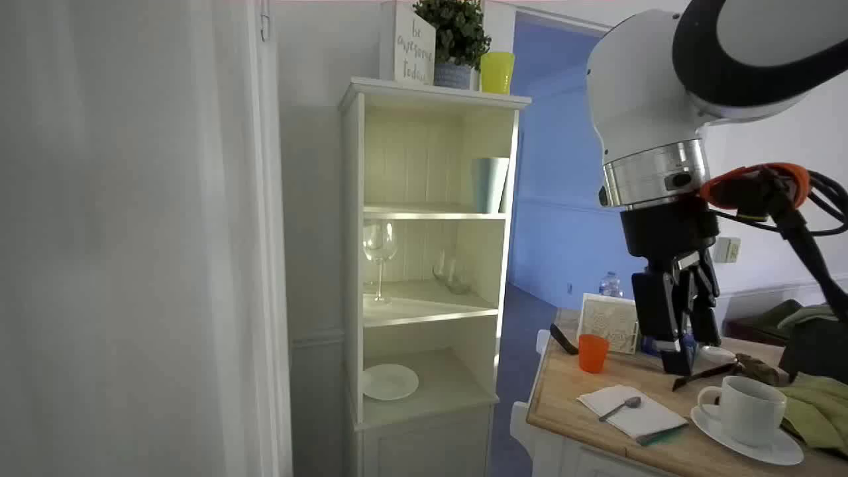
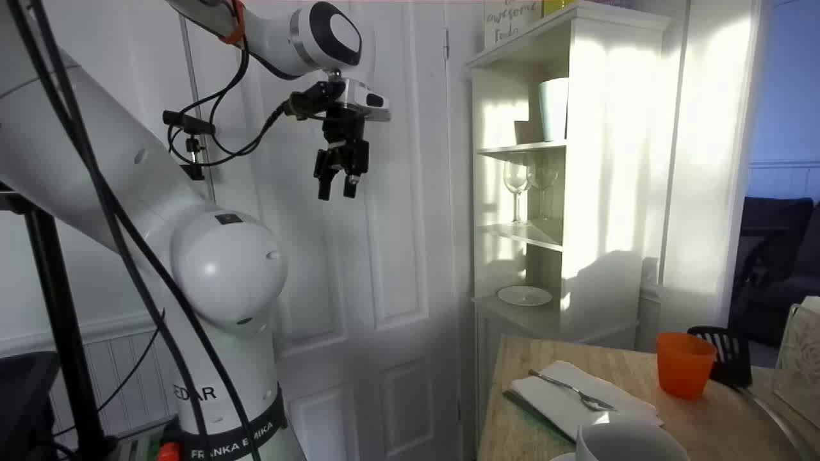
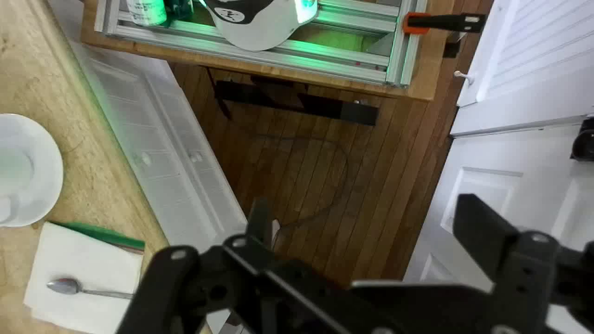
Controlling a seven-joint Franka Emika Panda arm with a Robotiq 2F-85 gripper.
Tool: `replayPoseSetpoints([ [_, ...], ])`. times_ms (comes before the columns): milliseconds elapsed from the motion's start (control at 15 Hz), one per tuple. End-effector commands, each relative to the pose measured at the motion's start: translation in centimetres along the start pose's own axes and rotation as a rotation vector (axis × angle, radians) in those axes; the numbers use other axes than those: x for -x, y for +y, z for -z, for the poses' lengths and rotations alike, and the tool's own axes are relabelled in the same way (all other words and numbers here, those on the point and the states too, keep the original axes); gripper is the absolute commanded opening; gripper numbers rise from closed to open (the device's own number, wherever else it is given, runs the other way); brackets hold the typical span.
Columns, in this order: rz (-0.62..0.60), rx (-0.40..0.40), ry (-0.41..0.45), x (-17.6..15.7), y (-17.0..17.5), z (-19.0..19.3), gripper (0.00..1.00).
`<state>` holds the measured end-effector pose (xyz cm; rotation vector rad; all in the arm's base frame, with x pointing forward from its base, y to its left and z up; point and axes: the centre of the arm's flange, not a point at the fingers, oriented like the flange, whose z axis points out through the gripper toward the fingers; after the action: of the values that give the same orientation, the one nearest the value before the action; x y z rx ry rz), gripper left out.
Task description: Put the silver spoon in the white mug
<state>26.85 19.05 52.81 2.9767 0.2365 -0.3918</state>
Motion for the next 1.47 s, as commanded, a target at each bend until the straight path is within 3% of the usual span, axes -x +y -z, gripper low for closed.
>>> replayPoseSetpoints([
  [0,0.000,0.000,0.000,0.0,0.0,0.0,1.00],
  [400,0.000,0.000,0.000,0.0,0.0,0.0,1.00],
  [533,0.088,0.053,0.008,-0.3,1.0,1.0,1.00],
  [733,0.202,0.175,-0.067,-0.2,5.7,2.3,1.00],
  [1000,0.377,0.244,-0.161,-1.6,12.6,2.7,1.00],
  [1400,0.665,0.314,-0.223,-6.0,21.4,-1.7,1.00],
])
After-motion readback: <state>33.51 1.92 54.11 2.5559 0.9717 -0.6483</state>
